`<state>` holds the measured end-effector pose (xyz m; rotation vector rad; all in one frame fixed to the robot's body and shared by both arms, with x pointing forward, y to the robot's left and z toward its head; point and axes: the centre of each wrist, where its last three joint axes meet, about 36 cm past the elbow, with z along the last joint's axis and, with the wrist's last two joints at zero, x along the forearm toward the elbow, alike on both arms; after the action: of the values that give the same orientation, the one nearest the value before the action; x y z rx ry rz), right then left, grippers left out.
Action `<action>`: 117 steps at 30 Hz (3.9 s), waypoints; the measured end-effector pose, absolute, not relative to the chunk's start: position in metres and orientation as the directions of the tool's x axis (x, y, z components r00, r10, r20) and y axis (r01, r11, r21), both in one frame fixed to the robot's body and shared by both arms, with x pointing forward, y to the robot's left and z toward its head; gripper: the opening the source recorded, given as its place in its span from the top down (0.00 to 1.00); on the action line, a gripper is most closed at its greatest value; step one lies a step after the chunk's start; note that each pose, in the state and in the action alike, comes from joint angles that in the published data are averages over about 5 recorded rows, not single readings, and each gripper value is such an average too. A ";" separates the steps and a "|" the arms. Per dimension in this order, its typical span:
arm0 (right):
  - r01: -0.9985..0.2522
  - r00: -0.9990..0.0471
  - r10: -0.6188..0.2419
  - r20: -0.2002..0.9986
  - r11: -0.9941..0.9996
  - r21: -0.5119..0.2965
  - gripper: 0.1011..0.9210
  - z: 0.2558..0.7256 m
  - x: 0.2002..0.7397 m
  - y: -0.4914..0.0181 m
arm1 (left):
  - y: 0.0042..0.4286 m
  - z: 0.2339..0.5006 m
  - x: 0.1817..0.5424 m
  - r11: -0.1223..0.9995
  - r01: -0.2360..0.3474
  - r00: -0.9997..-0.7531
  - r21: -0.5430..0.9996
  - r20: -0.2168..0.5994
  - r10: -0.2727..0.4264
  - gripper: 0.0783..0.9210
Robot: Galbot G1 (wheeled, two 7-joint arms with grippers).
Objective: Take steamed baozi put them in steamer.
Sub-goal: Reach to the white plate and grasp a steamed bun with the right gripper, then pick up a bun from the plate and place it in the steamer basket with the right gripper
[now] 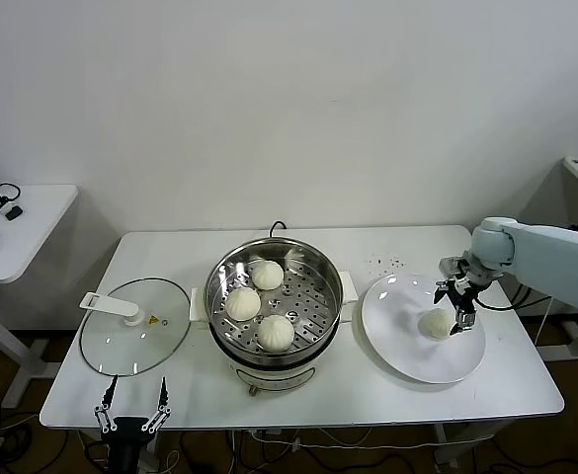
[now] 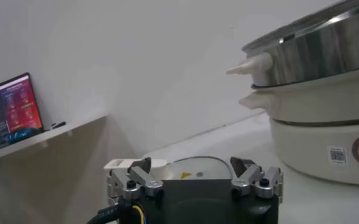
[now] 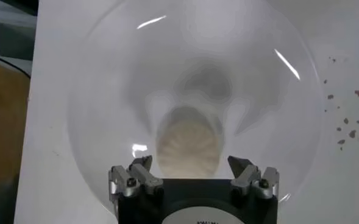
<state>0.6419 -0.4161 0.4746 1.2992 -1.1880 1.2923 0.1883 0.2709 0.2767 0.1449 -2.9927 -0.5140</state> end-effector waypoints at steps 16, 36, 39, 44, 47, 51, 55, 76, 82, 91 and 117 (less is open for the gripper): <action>-0.995 -0.014 -0.023 1.000 -0.103 -0.017 0.13 0.460 0.641 -0.416 | 0.271 0.278 0.188 0.938 -0.073 -0.991 0.338 0.085 -0.108 0.12; -0.995 -0.029 -0.022 0.999 -0.097 -0.031 0.36 0.470 0.636 -0.417 | 0.271 0.279 0.189 0.938 -0.079 -0.991 0.337 0.077 -0.110 0.12; -0.994 -0.031 -0.027 0.999 -0.104 -0.034 0.36 0.482 0.635 -0.413 | 0.270 0.279 0.190 0.939 -0.077 -0.991 0.334 0.074 -0.108 0.12; -0.991 -0.044 -0.042 0.998 -0.125 -0.049 0.36 0.516 0.638 -0.401 | 0.268 0.280 0.192 0.941 -0.074 -0.992 0.331 0.070 -0.102 0.12; -0.989 -0.058 -0.052 0.997 -0.134 -0.065 0.36 0.542 0.641 -0.390 | 0.267 0.280 0.194 0.942 -0.071 -0.993 0.329 0.067 -0.098 0.12; -0.986 -0.079 -0.076 0.994 -0.140 -0.089 0.36 0.582 0.643 -0.370 | 0.265 0.280 0.196 0.943 -0.064 -0.994 0.327 0.063 -0.089 0.12; -0.983 -0.097 -0.114 0.989 -0.142 -0.113 0.36 0.623 0.642 -0.346 | 0.266 0.280 0.197 0.943 -0.059 -0.994 0.329 0.063 -0.084 0.12; -0.970 -0.108 -0.246 0.963 -0.187 -0.157 0.33 0.708 0.627 -0.206 | 0.268 0.281 0.200 0.940 -0.050 -0.995 0.336 0.063 -0.075 0.12; -0.967 -0.097 -0.249 0.964 -0.205 -0.150 0.33 0.691 0.632 -0.170 | 0.270 0.281 0.199 0.939 -0.053 -0.995 0.339 0.065 -0.079 0.12; -0.966 -0.063 -0.244 0.968 -0.227 -0.120 0.33 0.649 0.634 -0.137 | 0.269 0.280 0.198 0.940 -0.058 -0.994 0.336 0.068 -0.085 0.12; -0.960 -0.049 -0.202 0.978 -0.260 -0.102 0.33 0.588 0.636 -0.118 | 0.271 0.279 0.197 0.940 -0.067 -0.994 0.334 0.065 -0.093 0.12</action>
<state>0.6359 -0.1178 0.5876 1.5232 -1.2711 1.3709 0.1965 0.2706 0.2792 0.1245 -3.0155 -0.5146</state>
